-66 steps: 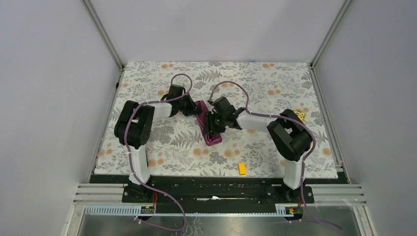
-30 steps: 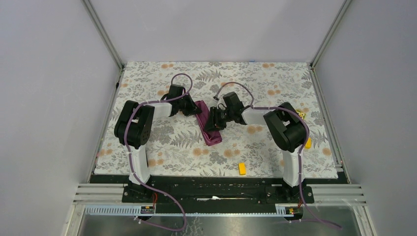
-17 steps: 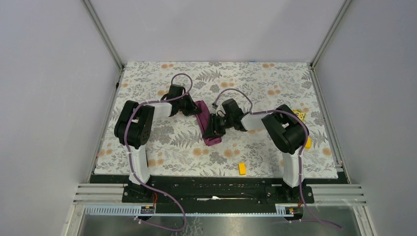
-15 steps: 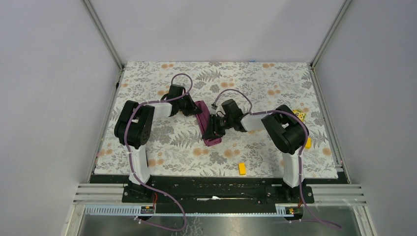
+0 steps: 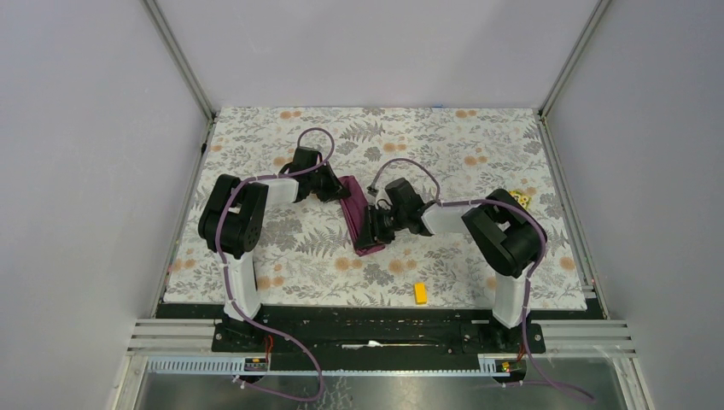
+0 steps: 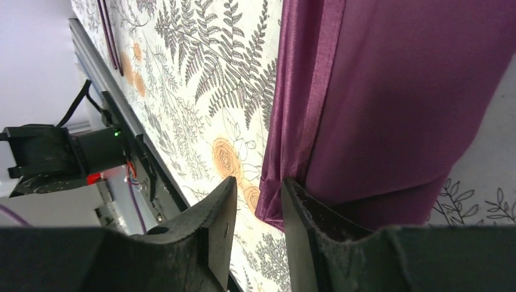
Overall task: Fold the napkin into a case and place the utensils inside
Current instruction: Grasp the top corner of the smaller rectangle folded napkin from the folded napkin, then turn over the smaller rectangle-folded napkin at the center of the board.
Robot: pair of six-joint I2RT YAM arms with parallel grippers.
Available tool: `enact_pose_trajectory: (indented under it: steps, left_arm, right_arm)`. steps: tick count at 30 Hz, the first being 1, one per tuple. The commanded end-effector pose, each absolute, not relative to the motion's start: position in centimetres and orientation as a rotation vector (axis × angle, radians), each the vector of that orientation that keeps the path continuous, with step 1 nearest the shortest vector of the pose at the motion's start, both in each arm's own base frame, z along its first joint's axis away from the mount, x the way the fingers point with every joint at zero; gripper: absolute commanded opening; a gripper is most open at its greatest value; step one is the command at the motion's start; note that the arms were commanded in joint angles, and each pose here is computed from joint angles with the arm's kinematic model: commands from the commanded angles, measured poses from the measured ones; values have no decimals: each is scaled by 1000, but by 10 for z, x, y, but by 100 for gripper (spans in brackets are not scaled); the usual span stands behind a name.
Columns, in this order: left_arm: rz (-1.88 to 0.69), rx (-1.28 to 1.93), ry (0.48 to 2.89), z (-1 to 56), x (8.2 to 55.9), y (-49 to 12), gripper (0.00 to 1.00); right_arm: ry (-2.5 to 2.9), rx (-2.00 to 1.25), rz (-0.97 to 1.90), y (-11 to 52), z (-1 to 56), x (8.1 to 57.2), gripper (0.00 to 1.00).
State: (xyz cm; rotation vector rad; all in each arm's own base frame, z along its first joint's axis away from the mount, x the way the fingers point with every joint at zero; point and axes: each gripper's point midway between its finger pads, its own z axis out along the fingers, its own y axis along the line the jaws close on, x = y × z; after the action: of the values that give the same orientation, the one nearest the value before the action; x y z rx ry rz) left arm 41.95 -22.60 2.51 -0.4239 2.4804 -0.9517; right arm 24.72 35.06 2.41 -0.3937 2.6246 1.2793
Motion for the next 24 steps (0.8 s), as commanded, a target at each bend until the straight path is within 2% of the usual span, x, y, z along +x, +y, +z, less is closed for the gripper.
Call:
enact_pose_trajectory:
  steps: [1, 4, 8, 11, 13, 18, 22, 24]
  left_arm:
    - [-832, -460, 2556, -3, 415, -210, 0]
    - [-852, -445, 2542, 5, 418, -213, 0]
    - [-926, -405, 2552, 21, 418, -223, 0]
    - [-983, -370, 2526, 42, 423, -230, 4]
    - [-1014, -359, 2516, 52, 425, -233, 4]
    - [-1071, -354, 2526, 59, 429, -239, 7]
    - [-1074, -355, 2551, 53, 429, -238, 6]
    - [-1041, -365, 2562, 48, 429, -234, 5]
  right_arm:
    - [2677, -456, 1184, 345, 9, 224, 42]
    - [2634, -557, 1046, 337, 32, 235, 46]
    - [2488, -755, 881, 337, 81, 247, 64]
    - [2317, -877, 798, 339, 110, 252, 79]
    - [2276, -868, 712, 337, 114, 267, 83]
    - [2241, -800, 463, 340, 96, 304, 82]
    - [2237, -715, 246, 347, 83, 322, 63]
    - [2221, -734, 245, 357, 77, 317, 59]
